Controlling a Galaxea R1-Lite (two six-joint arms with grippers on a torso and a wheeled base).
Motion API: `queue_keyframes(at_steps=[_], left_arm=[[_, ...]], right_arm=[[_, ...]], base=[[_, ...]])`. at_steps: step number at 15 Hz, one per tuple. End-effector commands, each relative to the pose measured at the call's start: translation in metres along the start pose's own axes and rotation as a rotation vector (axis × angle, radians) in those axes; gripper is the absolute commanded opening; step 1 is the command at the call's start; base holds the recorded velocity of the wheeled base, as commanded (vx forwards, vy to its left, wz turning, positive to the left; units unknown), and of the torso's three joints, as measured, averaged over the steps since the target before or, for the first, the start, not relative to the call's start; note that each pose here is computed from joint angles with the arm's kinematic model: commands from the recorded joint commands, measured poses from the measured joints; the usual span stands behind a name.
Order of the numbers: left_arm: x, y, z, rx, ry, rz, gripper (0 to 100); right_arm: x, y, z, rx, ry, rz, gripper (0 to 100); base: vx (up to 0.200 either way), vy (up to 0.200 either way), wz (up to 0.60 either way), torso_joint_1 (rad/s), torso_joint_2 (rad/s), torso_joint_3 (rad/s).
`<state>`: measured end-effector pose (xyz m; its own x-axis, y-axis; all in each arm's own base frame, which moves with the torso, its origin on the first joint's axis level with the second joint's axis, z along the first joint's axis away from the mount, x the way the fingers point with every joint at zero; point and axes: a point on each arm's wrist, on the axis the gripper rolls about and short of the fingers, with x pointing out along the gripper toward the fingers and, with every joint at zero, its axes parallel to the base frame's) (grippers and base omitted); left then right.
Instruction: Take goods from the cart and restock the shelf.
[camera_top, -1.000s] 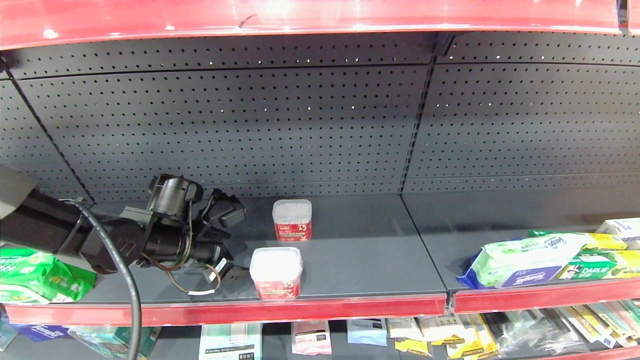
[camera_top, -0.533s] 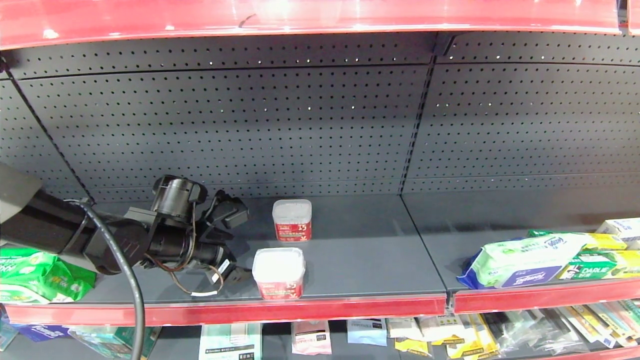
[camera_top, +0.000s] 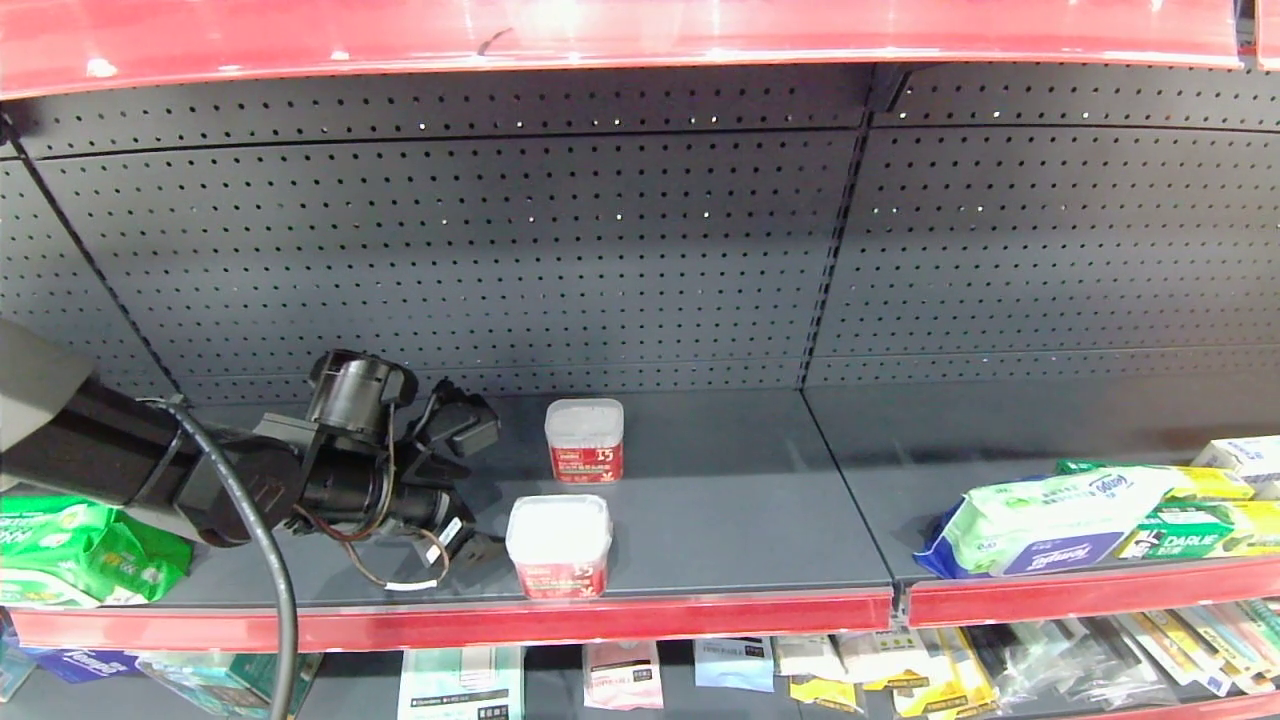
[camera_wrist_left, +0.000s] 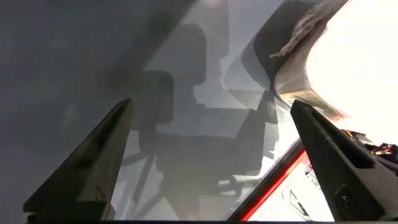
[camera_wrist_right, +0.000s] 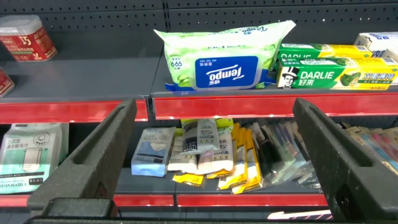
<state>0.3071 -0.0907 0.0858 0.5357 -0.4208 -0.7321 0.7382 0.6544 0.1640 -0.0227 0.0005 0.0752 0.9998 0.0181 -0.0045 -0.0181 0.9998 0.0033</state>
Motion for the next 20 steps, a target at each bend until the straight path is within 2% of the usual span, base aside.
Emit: queue_keyframes(at_steps=[1,20], left_arm=[[0.0009,-0.0010,0.0007,0.002,-0.001,-0.003,100],[0.0047,-0.0016,0.0046,0.011,-0.005,-0.007,100]], right_arm=[[0.0000,0.0000,0.0000,0.000,0.000,0.000,100],[0.0000,0.0000,0.0000,0.000,0.000,0.000,100]], base=[[0.000,0.000,0.00,0.000,0.00,0.000],[0.000,0.000,0.00,0.000,0.00,0.000]])
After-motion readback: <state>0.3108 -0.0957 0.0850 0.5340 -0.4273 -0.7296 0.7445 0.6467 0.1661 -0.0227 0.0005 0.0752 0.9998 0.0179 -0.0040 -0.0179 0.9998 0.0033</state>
